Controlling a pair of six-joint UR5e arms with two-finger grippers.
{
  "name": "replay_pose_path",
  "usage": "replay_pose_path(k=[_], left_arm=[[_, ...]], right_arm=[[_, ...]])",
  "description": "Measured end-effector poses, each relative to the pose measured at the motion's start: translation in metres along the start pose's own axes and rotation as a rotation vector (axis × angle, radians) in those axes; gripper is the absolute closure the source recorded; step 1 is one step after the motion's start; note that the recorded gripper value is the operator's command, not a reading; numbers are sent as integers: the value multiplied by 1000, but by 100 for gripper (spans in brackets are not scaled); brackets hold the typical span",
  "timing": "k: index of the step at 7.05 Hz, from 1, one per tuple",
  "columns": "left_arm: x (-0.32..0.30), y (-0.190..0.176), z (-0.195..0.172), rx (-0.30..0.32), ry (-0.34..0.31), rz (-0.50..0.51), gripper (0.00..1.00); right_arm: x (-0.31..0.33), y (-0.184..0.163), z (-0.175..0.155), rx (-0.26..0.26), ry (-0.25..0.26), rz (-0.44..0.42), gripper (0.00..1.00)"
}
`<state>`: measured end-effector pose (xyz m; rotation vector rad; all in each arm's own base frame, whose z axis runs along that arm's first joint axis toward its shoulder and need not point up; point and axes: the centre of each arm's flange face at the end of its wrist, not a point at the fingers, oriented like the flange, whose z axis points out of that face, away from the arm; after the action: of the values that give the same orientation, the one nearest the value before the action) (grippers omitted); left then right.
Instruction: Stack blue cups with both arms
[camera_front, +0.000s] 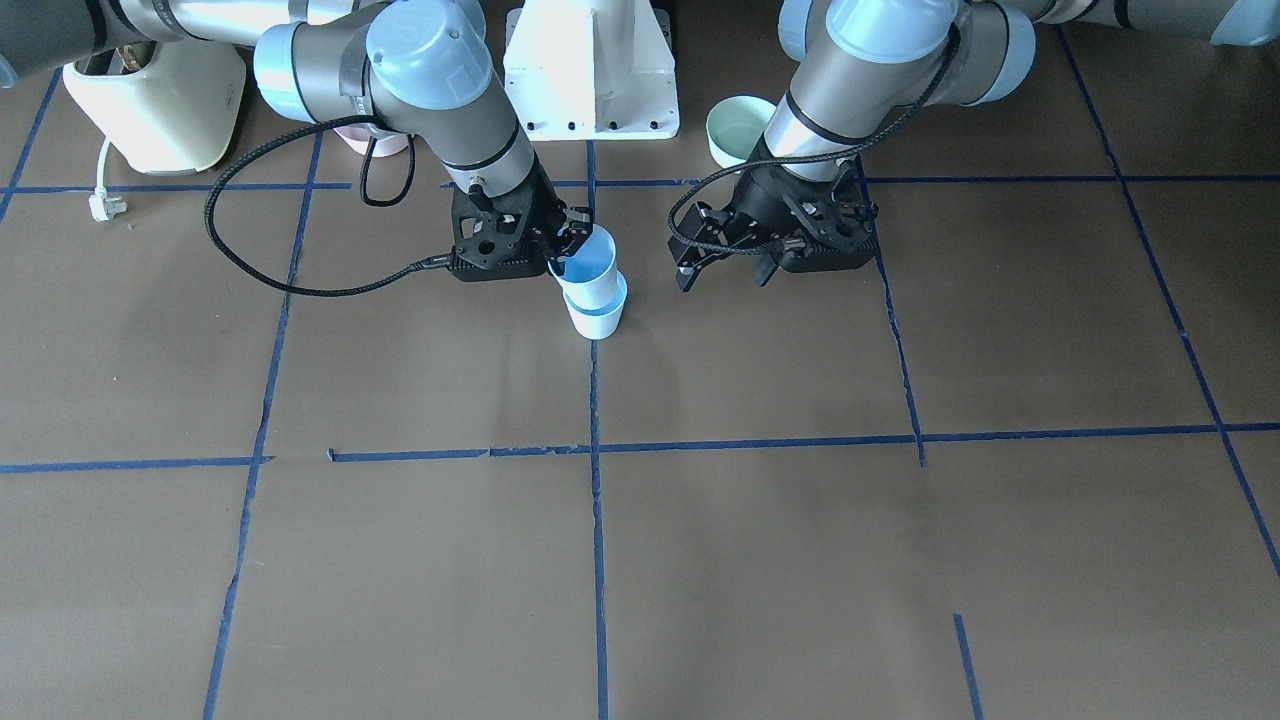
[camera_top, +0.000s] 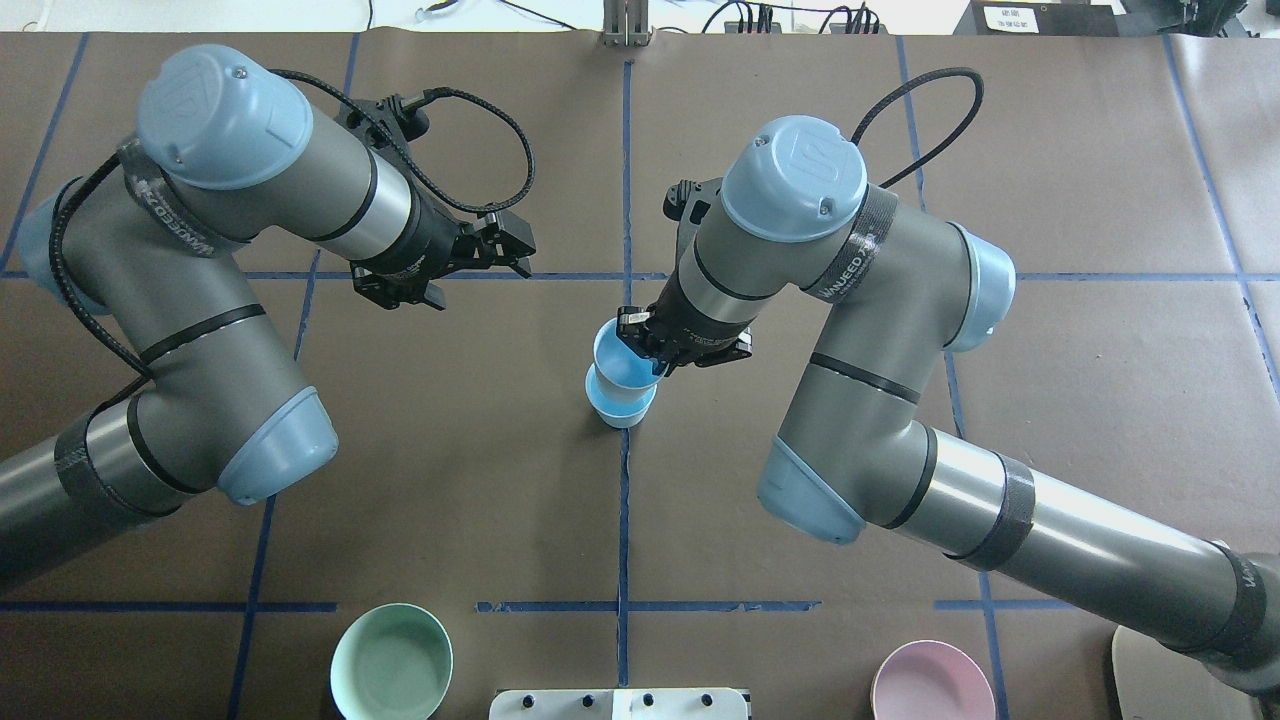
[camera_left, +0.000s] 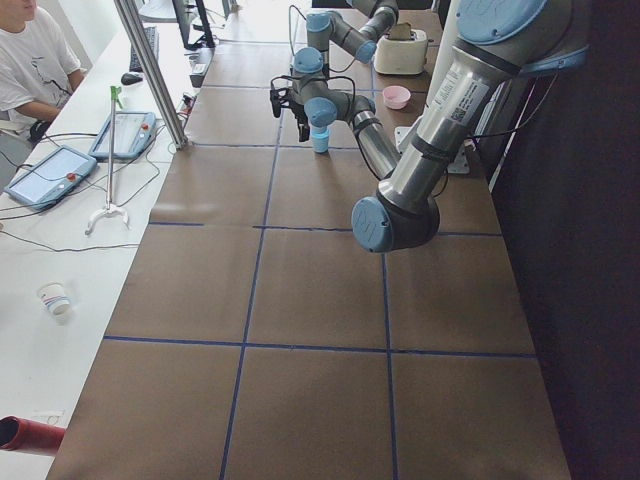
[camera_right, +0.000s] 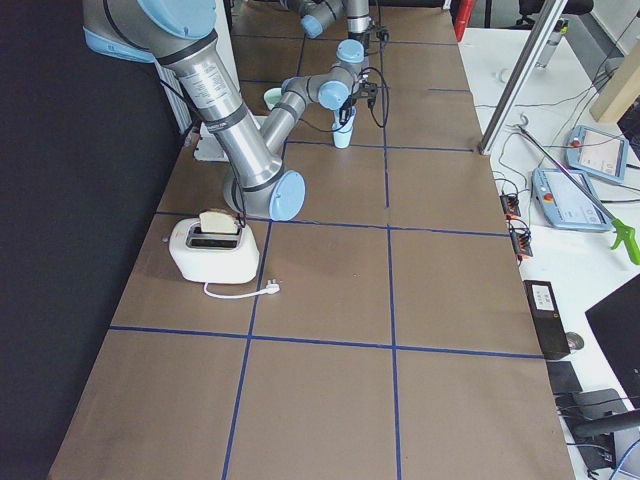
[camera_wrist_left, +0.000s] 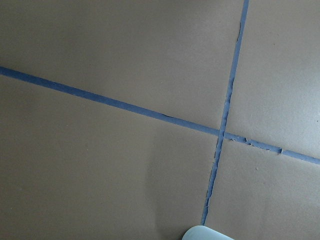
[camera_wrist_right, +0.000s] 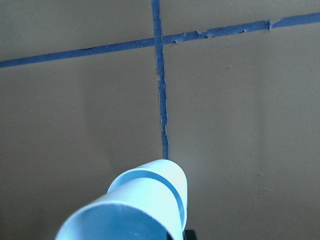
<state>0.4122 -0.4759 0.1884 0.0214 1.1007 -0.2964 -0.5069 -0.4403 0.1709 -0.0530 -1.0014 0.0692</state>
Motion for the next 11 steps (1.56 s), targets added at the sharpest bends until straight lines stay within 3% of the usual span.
replay_pose_path(k=[3, 5, 7, 11], left_arm=[[-1, 0, 0, -1, -1, 0, 0], [-22, -7, 3, 0, -29, 62, 0], [-86, -28, -5, 18, -95, 202, 0], [-286, -108, -80, -25, -224, 448, 0]], right_arm=[[1, 4, -10, 3, -10, -2, 0], [48, 7, -50, 31, -3, 20, 0], [131, -19, -84, 75, 52, 5, 0], [298, -72, -130, 66, 159, -158, 0]])
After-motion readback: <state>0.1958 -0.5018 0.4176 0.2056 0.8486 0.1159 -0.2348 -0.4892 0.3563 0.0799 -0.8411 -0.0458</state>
